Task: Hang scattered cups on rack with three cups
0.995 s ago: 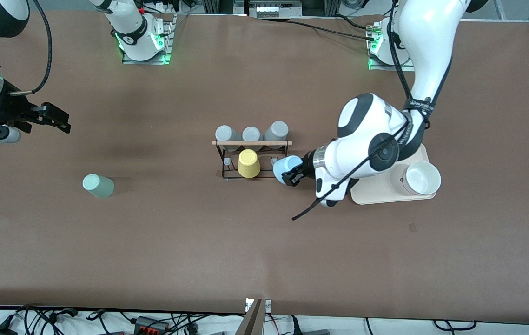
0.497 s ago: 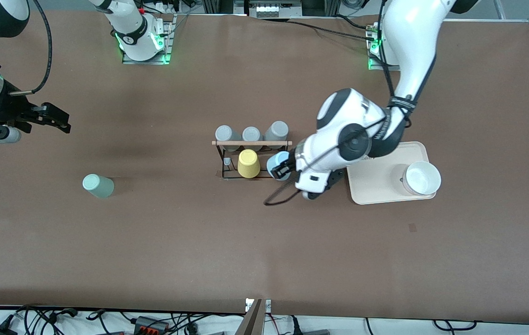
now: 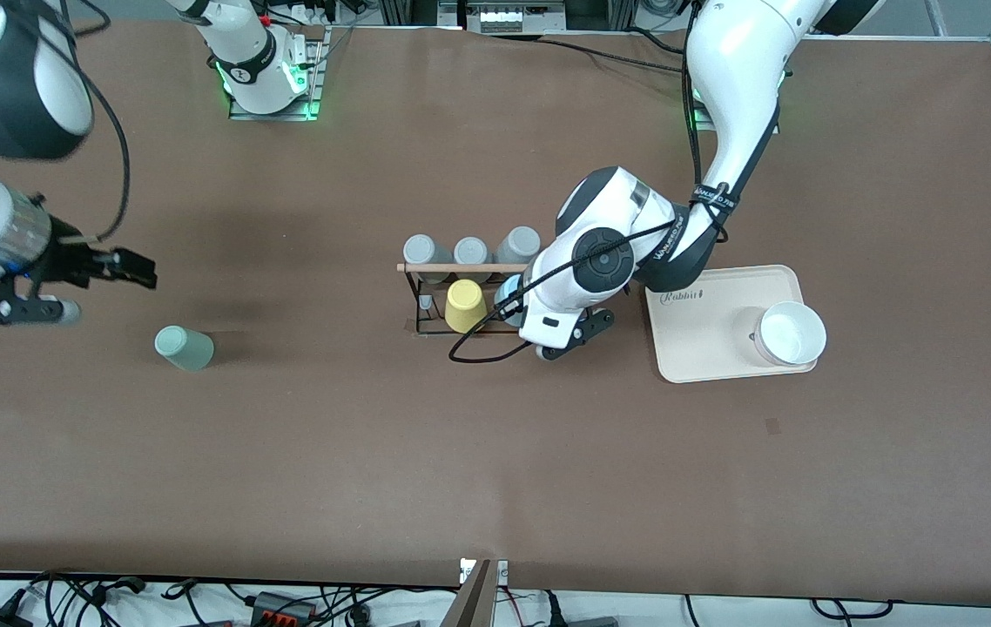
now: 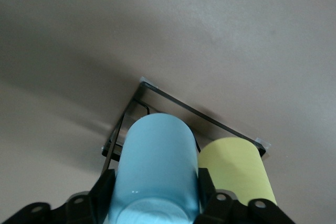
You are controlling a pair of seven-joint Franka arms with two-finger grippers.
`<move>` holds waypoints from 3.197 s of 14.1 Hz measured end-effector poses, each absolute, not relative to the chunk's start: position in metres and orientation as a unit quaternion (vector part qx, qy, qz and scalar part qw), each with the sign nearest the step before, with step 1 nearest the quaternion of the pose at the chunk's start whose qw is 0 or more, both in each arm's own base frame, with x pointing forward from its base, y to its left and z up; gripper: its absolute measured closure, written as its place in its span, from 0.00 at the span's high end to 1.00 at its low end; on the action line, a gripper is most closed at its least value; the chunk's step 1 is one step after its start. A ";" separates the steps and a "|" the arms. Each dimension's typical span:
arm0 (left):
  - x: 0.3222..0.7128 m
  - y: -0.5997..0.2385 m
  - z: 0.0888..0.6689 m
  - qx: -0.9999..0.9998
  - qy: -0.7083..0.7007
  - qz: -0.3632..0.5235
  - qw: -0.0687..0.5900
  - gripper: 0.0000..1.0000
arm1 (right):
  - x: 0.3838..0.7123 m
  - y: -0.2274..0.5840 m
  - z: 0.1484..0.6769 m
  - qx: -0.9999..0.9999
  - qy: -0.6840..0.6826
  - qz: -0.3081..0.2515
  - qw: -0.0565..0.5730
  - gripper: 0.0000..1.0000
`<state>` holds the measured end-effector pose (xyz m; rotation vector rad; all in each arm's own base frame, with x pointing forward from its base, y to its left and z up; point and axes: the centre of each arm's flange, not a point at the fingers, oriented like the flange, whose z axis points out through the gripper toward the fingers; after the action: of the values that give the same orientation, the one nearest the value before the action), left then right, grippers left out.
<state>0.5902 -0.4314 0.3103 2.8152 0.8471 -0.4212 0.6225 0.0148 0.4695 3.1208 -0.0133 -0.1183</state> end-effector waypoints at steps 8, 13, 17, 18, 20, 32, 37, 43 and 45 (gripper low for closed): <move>0.662 -0.281 0.359 0.979 0.173 -0.095 0.049 1.00 | 0.656 -0.047 0.323 0.999 0.035 -0.029 0.011 1.00; 0.679 -0.148 0.412 0.989 0.116 -0.091 -0.013 1.00 | 0.644 -0.043 0.271 0.999 0.042 -0.025 0.009 1.00; 0.641 -0.098 0.523 0.989 0.111 -0.091 -0.023 1.00 | 0.633 -0.043 0.249 0.998 0.050 -0.023 0.010 1.00; 0.630 -0.084 0.546 0.990 0.108 -0.089 -0.023 1.00 | 0.630 -0.045 0.245 0.998 0.050 -0.023 0.010 1.00; 0.619 -0.062 0.560 0.990 0.103 -0.092 -0.024 1.00 | 0.627 -0.048 0.240 0.998 0.049 -0.024 0.010 1.00; 0.566 -0.039 0.540 0.994 0.064 -0.084 -0.034 1.00 | 0.626 -0.050 0.241 0.998 0.060 -0.025 0.010 0.64; 0.566 -0.042 0.553 0.993 0.078 -0.076 -0.035 1.00 | 0.644 -0.011 0.287 0.997 0.077 -0.022 0.010 0.64; 0.577 -0.040 0.562 0.997 0.071 -0.031 -0.027 1.00 | 0.657 0.103 0.383 0.998 0.029 -0.048 0.017 0.64; 0.578 -0.040 0.561 0.997 0.071 -0.031 -0.027 1.00 | 0.653 0.150 0.401 0.999 0.002 -0.046 0.009 0.64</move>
<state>0.5777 -0.0397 0.5612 3.1861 0.2254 -0.0998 0.6528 0.1496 0.4006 3.1208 0.0053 -0.1443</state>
